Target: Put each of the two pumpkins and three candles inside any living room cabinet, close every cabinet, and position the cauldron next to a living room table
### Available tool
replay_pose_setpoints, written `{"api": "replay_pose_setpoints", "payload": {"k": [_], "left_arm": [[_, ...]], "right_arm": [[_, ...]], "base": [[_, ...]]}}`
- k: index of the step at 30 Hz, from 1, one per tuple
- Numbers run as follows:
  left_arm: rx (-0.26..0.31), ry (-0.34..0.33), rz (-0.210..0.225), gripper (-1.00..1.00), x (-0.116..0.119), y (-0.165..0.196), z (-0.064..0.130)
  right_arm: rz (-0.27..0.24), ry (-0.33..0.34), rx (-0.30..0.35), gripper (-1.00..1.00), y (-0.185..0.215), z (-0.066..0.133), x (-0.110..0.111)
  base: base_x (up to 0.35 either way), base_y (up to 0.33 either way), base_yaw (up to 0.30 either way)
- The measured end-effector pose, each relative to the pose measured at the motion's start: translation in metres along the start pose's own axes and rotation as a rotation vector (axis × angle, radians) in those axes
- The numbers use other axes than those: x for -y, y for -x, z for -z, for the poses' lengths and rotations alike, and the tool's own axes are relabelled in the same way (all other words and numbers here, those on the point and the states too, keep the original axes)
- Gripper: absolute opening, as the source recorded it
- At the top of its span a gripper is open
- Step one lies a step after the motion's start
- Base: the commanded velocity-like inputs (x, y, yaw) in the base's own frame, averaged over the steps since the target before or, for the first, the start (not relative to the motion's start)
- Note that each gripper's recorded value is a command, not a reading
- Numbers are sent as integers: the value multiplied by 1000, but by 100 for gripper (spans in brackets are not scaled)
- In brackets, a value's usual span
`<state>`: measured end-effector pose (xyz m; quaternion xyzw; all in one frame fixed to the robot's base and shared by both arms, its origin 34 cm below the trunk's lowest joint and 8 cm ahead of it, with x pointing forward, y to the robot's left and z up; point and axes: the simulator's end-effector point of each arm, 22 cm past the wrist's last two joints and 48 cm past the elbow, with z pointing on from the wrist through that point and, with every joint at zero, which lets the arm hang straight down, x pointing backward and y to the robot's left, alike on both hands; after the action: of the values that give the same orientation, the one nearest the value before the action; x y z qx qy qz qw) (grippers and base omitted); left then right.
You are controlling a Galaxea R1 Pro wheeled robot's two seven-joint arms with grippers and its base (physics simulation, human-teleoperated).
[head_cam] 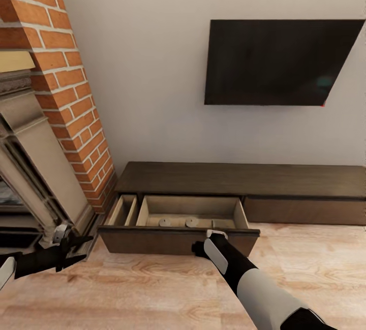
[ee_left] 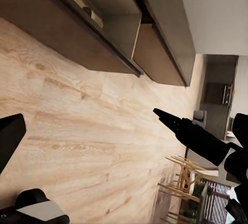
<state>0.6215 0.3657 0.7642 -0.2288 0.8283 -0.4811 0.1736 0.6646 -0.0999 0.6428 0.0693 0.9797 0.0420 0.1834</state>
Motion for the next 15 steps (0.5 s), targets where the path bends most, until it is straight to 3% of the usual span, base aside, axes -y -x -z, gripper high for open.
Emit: {"api": "replay_pose_setpoints", "payload": {"k": [7, 11, 15], "left_arm": [[-6, 134, 5, 100, -39, -6, -14], [13, 235, -17, 100, -67, -6, -23], [25, 271, -29, 100, -80, -8, -34]], "right_arm": [[0, -1, 4, 100, -3, -10, 1], [0, -1, 6, 100, -5, -16, 2], [0, -1, 7, 100, -8, -23, 3]], "base": [[-82, 0, 0], [-8, 0, 0], [-1, 0, 0]]}}
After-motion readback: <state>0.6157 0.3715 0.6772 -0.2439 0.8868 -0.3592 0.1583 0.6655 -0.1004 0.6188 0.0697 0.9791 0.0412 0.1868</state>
